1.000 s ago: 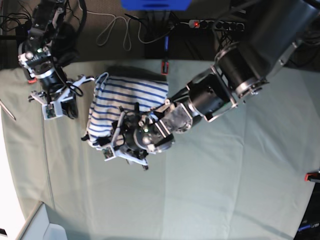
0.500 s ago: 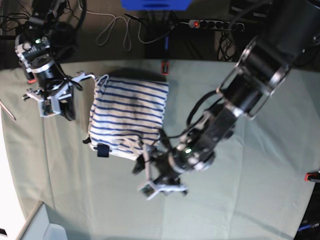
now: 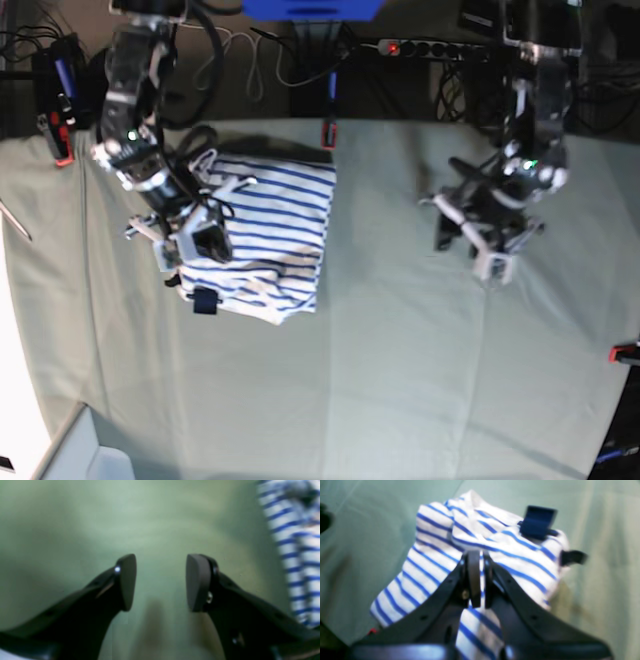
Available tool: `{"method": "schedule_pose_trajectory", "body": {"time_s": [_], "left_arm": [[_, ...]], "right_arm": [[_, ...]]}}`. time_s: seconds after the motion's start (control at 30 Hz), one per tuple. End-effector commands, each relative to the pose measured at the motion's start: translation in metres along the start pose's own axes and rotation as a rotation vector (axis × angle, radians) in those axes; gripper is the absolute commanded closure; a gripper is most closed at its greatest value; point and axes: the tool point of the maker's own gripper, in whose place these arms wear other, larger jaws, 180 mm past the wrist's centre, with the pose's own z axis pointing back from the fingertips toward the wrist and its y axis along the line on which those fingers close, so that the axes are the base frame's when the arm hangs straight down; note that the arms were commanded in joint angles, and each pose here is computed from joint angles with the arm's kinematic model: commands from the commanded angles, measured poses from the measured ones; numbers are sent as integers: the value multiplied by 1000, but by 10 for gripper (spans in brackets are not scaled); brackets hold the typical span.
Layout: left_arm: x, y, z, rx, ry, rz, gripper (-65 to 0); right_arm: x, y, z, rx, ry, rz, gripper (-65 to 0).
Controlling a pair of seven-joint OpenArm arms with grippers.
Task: Layout the t-shirt on the table in an organized manner, then fold the t-shirt properly
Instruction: 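Smooth the bundle edge with the right gripper and withdraw the left gripper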
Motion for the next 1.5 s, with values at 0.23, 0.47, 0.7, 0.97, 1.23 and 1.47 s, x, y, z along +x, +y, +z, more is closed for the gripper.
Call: {"method": "schedule_pose_trajectory", "body": {"time_s": [0.23, 0.47, 0.7, 0.97, 1.23, 1.47], "left_arm": [[-16, 15, 31, 48, -11, 24, -311], [-24, 13, 43, 53, -3, 17, -311], [-25, 14, 44, 56, 1, 16, -311], [-20, 12, 41, 52, -13, 22, -311], [-20, -2, 35, 29, -20, 63, -311], [-21, -15, 33, 13, -24, 99, -311]], "right_arm": [[30, 27, -57, 146, -48, -11, 0], [20, 45, -98, 240, 26, -50, 0], [7, 57, -116, 286, 20, -131, 0], [53, 43, -70, 201, -148, -11, 0], [4, 36, -6, 147, -69, 57, 0], [-41, 33, 23, 136, -14, 25, 0]]}}
